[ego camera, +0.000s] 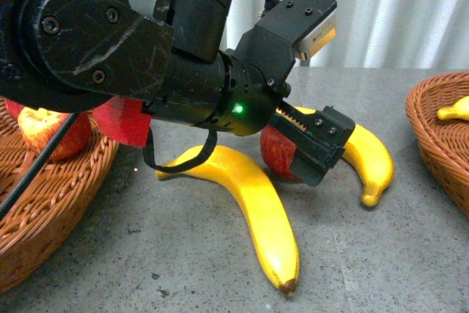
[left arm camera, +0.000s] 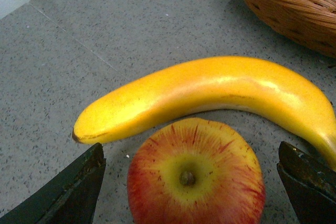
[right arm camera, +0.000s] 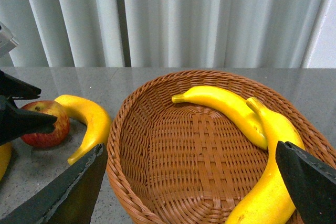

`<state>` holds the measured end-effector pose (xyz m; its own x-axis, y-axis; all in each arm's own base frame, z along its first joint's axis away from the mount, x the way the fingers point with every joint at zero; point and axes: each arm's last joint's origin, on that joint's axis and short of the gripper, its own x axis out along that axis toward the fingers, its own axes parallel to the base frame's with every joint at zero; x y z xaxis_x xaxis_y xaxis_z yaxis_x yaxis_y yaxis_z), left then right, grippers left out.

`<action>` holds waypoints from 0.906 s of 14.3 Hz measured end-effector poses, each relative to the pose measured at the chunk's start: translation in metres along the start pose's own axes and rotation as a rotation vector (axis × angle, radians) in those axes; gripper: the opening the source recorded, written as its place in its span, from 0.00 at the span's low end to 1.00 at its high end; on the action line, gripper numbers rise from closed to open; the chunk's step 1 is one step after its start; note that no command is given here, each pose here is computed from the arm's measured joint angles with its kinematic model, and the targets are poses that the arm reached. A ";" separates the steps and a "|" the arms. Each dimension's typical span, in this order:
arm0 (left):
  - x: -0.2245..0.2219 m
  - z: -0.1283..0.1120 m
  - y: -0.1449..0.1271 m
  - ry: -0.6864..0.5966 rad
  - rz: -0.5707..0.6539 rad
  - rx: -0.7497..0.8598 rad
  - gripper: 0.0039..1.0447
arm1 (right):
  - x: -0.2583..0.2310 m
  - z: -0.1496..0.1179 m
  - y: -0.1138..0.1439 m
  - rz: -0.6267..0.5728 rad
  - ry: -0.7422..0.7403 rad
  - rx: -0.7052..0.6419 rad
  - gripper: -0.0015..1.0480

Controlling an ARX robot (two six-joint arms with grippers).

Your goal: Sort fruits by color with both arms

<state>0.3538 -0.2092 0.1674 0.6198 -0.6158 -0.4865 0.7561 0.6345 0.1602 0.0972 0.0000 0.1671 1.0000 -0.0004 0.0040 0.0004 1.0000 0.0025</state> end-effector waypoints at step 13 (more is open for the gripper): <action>-0.073 0.039 0.012 -0.189 0.362 0.017 0.67 | 0.000 0.000 0.000 0.000 0.000 0.000 0.94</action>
<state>0.3259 -0.1749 0.2385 0.8730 -0.4303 -0.2295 0.4844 0.8194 0.3066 0.0972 0.0000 0.1671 1.0000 -0.0004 0.0040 0.0004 1.0000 0.0025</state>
